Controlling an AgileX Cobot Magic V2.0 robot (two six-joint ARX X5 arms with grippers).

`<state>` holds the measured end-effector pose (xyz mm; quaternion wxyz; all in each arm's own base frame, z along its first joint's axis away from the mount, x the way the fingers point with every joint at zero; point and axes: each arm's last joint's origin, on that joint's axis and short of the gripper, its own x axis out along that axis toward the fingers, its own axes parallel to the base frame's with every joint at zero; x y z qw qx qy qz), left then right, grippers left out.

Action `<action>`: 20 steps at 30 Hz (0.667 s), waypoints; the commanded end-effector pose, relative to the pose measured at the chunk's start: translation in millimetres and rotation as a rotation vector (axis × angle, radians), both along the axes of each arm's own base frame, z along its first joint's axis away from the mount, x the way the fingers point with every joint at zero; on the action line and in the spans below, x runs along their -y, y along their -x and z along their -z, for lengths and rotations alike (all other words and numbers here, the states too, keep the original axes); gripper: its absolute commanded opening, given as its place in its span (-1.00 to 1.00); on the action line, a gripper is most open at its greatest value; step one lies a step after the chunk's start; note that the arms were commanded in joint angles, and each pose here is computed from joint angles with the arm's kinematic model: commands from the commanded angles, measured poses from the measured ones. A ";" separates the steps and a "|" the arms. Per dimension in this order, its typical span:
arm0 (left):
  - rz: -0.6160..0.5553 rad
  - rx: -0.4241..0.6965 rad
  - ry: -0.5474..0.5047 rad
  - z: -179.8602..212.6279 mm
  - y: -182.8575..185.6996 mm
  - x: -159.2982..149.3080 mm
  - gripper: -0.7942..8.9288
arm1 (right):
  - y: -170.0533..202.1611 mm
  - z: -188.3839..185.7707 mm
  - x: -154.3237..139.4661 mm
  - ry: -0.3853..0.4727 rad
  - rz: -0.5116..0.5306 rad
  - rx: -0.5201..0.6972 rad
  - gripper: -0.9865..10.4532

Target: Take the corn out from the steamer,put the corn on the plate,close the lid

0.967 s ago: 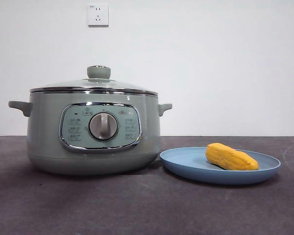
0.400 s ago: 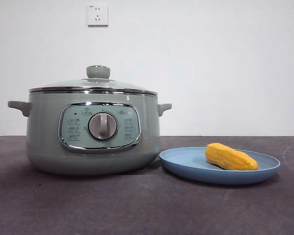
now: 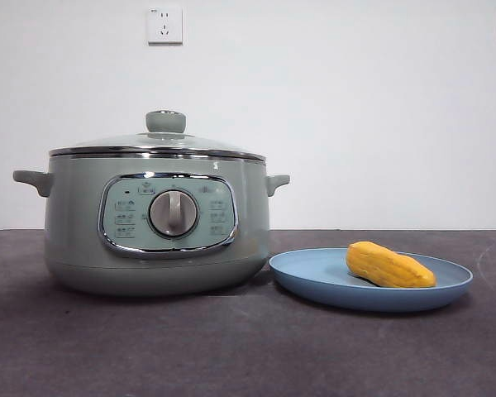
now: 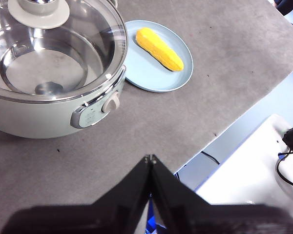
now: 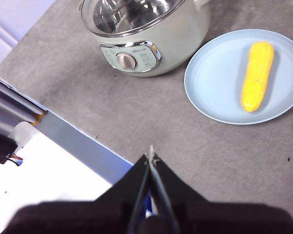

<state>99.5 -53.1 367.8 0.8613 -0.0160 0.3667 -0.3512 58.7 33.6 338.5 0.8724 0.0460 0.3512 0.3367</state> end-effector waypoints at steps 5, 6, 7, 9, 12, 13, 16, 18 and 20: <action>0.004 0.007 -0.002 0.7 0.0 0.2 -0.84 | -0.6 1.2 -0.2 0.005 -0.002 0.002 -0.83; 0.004 0.007 -0.002 0.7 -0.1 0.2 -0.84 | -0.6 1.2 -0.2 0.005 -0.002 0.002 -0.83; 0.004 0.007 -0.002 0.7 -0.1 0.2 -0.84 | -0.6 1.2 -0.2 0.005 -0.002 0.002 -0.83; 0.004 0.007 -0.002 0.7 -0.1 0.2 -0.84 | -0.6 1.2 -0.2 0.005 -0.002 0.002 -0.83; 0.003 0.030 0.006 -1.0 -1.5 0.7 -0.84 | -0.6 1.2 -0.2 0.005 -0.002 0.002 -0.83; 0.004 0.034 0.008 -1.3 -1.8 0.9 -0.84 | -0.6 1.2 -0.2 0.005 -0.002 0.002 -0.83; -0.004 0.070 -0.017 -2.2 -3.4 0.4 -0.84 | -0.6 1.2 -0.2 0.005 -0.002 0.002 -0.83; -0.024 0.202 -0.081 -7.4 -4.8 -2.1 -0.84 | -0.6 1.2 -0.2 0.005 -0.002 0.002 -0.83; -0.076 0.378 -0.130 -16.9 -4.4 -7.5 -0.84 | -0.6 1.2 -0.2 0.005 -0.002 0.002 -0.83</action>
